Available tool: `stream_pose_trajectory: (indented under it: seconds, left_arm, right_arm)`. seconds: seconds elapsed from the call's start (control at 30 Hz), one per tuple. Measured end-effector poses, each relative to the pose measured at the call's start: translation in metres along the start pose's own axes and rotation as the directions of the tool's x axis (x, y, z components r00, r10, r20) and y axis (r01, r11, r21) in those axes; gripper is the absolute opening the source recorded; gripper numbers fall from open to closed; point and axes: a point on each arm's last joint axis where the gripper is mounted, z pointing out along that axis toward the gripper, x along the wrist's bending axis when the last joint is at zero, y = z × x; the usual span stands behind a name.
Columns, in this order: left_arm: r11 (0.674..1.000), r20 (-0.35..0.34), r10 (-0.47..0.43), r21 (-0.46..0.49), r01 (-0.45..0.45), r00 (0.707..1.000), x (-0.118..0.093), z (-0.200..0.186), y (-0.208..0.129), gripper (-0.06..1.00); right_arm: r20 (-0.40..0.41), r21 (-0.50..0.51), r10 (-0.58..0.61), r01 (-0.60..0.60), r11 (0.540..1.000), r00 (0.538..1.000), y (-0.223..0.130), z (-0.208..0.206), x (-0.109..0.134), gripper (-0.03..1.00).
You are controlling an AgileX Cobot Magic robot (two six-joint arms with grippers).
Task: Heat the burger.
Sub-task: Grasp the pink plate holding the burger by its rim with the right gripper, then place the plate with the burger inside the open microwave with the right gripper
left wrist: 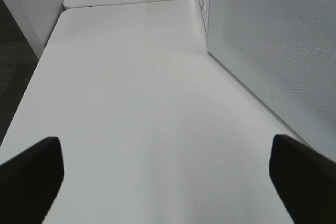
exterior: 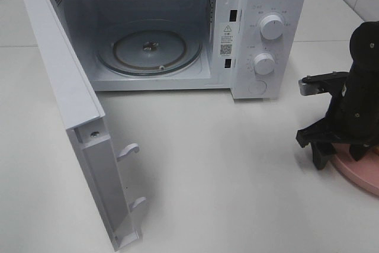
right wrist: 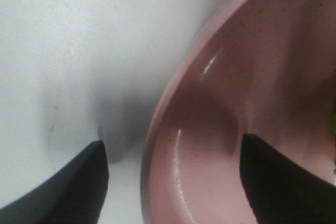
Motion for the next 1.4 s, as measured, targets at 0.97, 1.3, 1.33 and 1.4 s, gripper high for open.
stream_pose_trajectory:
  seconds: [0.97,1.3,1.33,1.4]
  left_arm:
    - [1.000,0.000,0.000,0.000,0.000,1.000,0.000,0.000,0.000,0.99]
    - [1.000,0.000,0.000,0.000,0.000,1.000,0.000,0.000,0.000,0.99]
    - [1.000,0.000,0.000,0.000,0.000,1.000,0.000,0.000,0.000,0.99]
    - [1.000,0.000,0.000,0.000,0.000,1.000,0.000,0.000,0.000,0.99]
  right_arm:
    - [0.051,-0.026,-0.051,0.052,0.998,0.997,0.002,-0.001,0.003,0.07]
    - [0.113,-0.033,-0.154,0.159,0.987,0.982,-0.020,-0.025,0.018,0.03]
    - [0.113,-0.033,-0.154,0.159,0.987,0.982,-0.020,-0.025,0.018,0.03]
    - [0.127,-0.019,-0.169,0.173,0.985,0.977,-0.031,-0.032,0.020,0.03]
